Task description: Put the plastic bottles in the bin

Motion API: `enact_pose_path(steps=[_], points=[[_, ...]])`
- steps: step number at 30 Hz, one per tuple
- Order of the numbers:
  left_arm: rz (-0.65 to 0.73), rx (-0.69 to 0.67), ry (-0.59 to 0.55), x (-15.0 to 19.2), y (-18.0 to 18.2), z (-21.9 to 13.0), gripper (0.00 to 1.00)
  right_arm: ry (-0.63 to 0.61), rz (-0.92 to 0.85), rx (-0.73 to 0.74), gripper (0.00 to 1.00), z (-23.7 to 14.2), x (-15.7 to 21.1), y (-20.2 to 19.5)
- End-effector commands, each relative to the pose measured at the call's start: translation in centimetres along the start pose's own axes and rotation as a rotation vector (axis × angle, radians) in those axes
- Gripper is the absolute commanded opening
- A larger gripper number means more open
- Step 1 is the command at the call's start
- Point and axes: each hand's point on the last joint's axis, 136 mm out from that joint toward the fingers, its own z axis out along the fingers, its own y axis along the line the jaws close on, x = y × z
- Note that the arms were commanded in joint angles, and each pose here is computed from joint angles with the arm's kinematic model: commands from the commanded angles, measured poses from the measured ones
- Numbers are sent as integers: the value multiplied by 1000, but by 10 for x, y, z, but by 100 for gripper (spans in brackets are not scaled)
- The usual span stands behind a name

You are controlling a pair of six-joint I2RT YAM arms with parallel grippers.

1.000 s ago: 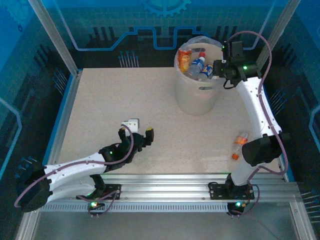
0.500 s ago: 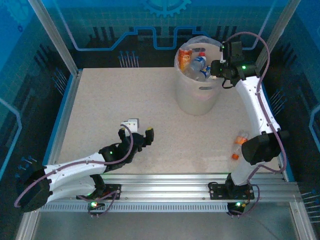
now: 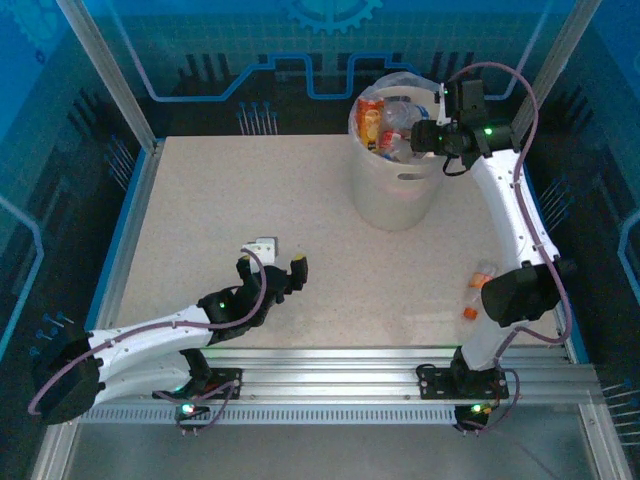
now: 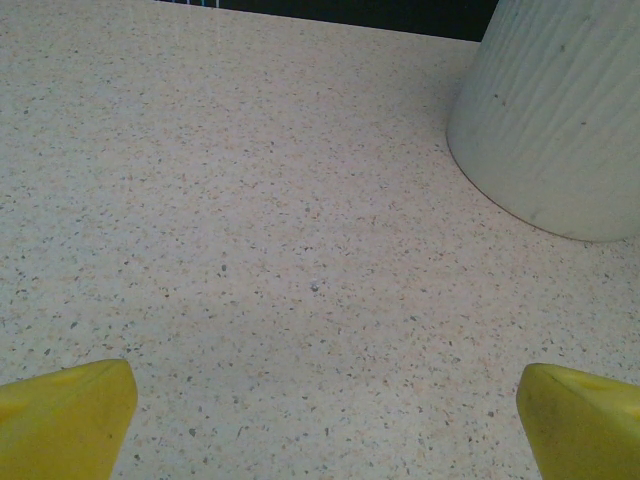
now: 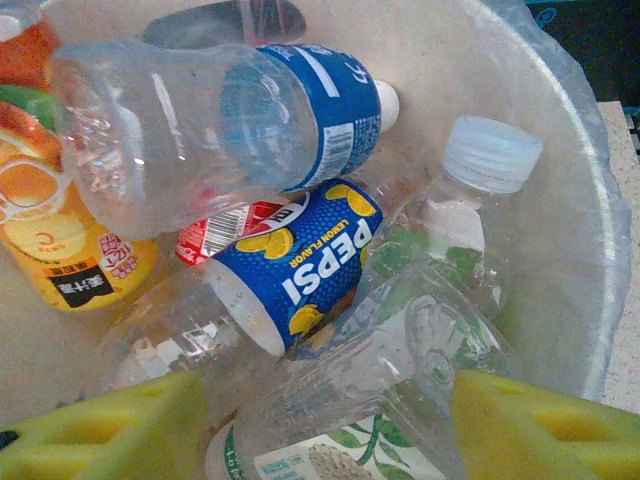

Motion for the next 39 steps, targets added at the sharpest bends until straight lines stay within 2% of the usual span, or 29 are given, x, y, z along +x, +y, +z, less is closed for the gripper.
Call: enact_pose_path(steps=[1,6,11,18,21,31,39], points=[[-17,-12,-11,-6,4,-3,99,-25,-19,-24,70,-17,-11,5],[-14,-21,-23,-9,7,-5,99,-71,-21,-40,75,-44,-18,7],[-10,-51,-43,-15,15,-8,99,-103,-10,-41,81,-67,-9,2],[-38,-113,-88,-27,39,-21,99,-124,21,-3,91,-92,35,-17],[-60,-154,-105,-30,54,-29,99,-127,51,23,100,-98,64,-29],[-102,-263,-168,-31,105,-57,99,-130,173,158,100,-85,156,-74],[-77,-321,-249,-45,128,-73,99,-135,209,236,100,-55,199,-99]])
